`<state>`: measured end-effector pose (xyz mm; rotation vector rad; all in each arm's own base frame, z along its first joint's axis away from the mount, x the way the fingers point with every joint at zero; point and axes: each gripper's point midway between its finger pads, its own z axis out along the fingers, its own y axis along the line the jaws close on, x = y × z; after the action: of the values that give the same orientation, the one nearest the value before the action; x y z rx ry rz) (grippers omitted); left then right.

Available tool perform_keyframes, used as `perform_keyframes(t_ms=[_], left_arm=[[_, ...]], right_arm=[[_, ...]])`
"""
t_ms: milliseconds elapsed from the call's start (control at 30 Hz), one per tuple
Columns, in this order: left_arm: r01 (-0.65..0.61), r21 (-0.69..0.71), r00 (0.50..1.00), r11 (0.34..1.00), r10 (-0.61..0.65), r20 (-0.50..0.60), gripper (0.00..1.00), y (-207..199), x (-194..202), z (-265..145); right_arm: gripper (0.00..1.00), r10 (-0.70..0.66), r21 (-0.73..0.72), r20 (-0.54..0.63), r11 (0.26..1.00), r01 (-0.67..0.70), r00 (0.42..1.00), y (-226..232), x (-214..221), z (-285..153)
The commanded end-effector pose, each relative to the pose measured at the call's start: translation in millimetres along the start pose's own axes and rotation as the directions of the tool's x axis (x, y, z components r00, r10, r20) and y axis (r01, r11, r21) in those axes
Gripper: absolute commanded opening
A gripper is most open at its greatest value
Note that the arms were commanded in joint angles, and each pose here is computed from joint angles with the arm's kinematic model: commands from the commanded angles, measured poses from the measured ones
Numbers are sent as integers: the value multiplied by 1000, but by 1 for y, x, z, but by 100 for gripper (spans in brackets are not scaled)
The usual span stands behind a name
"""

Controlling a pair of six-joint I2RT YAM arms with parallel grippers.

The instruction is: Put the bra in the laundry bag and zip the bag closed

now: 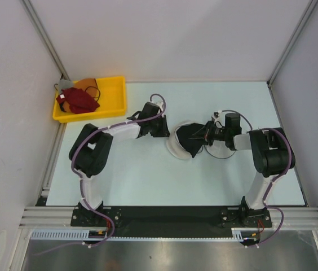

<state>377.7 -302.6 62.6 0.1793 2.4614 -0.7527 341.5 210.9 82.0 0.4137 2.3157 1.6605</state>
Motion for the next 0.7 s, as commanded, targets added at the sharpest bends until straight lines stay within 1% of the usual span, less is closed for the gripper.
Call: perform_keyframes(t_ms=[0,67,167,233,267,367,433,500,533,567,633,667], left_arm=[[3,51,1000,999,-3,-11,23,-17,-2,16],[-12,71,1000,997,14,-27,23,-28,5,23],[-29,91,999,995,32,-36,23,-43,14,29],[-22,94,998,995,27,-48,22,-47,21,32],[-18,88,998,996,23,-51,22,-45,24,33],[-23,44,999,999,25,-39,23,-35,26,25],[-51,12,999,999,51,-1,25,-31,17,13],[-72,-24,997,997,72,6,35,-21,16,1],[-82,-37,995,996,84,50,39,-23,3,-14],[-85,-60,995,995,88,51,47,-17,5,-21],[-110,-93,988,990,118,94,50,-15,-5,-38],[-122,-89,983,989,133,127,50,-21,-14,-54]], right_arm=[[0,-83,17,-59,996,84,995,10,-2,9],[0,-96,45,-78,994,99,992,10,-1,17],[0,-70,71,-65,995,74,995,5,1,31],[0,-77,69,-29,994,79,997,8,-6,39],[0,-67,86,-30,994,69,997,-1,-6,44],[0,-71,106,-31,992,74,997,-8,-12,51],[0,-70,138,-24,988,72,997,-16,-17,52],[0,-94,168,-32,981,98,995,-23,-18,51],[0,-88,181,-37,979,93,995,-25,-17,50],[0,-97,187,-36,977,102,995,-25,-18,50],[1,-119,209,-47,970,126,992,-28,-18,49],[2,-125,220,-56,966,135,991,-29,-16,49]])
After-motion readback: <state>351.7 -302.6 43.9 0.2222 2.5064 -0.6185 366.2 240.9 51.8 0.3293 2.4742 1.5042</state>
